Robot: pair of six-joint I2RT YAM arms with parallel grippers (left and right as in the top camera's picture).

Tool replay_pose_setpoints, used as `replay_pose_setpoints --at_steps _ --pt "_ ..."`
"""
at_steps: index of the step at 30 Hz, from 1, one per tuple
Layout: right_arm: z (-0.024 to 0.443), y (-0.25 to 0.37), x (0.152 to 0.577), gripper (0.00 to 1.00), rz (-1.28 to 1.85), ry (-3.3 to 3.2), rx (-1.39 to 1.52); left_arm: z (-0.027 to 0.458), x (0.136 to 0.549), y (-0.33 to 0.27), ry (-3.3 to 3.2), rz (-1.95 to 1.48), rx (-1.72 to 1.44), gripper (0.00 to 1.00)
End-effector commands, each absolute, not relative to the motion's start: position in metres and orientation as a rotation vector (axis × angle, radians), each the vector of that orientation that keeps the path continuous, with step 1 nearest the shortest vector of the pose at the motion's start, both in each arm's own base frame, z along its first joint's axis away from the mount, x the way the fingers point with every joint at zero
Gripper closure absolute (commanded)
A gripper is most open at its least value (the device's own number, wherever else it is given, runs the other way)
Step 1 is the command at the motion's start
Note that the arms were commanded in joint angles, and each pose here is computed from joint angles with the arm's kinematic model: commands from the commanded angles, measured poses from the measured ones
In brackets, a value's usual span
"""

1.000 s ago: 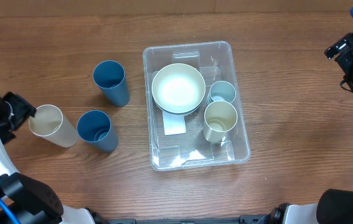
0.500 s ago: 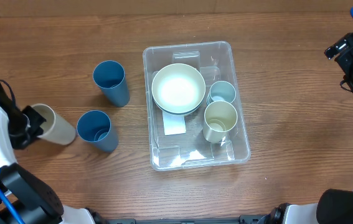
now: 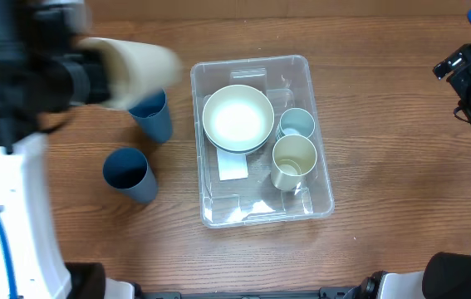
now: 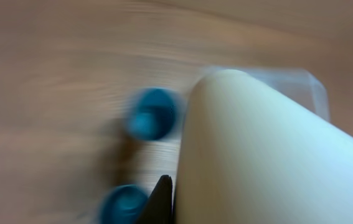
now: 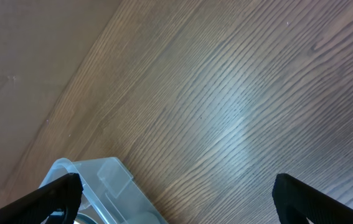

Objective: Pack container
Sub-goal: 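Insert the second beige cup into the first beige cup, release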

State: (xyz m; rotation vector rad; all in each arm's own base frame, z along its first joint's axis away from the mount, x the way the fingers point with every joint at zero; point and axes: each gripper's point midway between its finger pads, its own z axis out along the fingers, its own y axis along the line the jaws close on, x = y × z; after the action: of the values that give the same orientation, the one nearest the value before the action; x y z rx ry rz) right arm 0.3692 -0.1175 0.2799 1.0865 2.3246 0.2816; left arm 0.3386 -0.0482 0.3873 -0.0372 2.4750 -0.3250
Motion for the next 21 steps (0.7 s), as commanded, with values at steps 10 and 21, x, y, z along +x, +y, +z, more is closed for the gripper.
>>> replay_pose_setpoints --at_steps 10,21 --pt "0.285 -0.118 0.369 0.0 0.28 2.308 1.084 0.323 0.293 -0.271 2.439 -0.279 1.045 0.96" --pt "0.285 -0.118 0.369 0.0 0.28 2.308 1.084 0.262 0.298 -0.3 2.565 -0.226 1.165 0.95"
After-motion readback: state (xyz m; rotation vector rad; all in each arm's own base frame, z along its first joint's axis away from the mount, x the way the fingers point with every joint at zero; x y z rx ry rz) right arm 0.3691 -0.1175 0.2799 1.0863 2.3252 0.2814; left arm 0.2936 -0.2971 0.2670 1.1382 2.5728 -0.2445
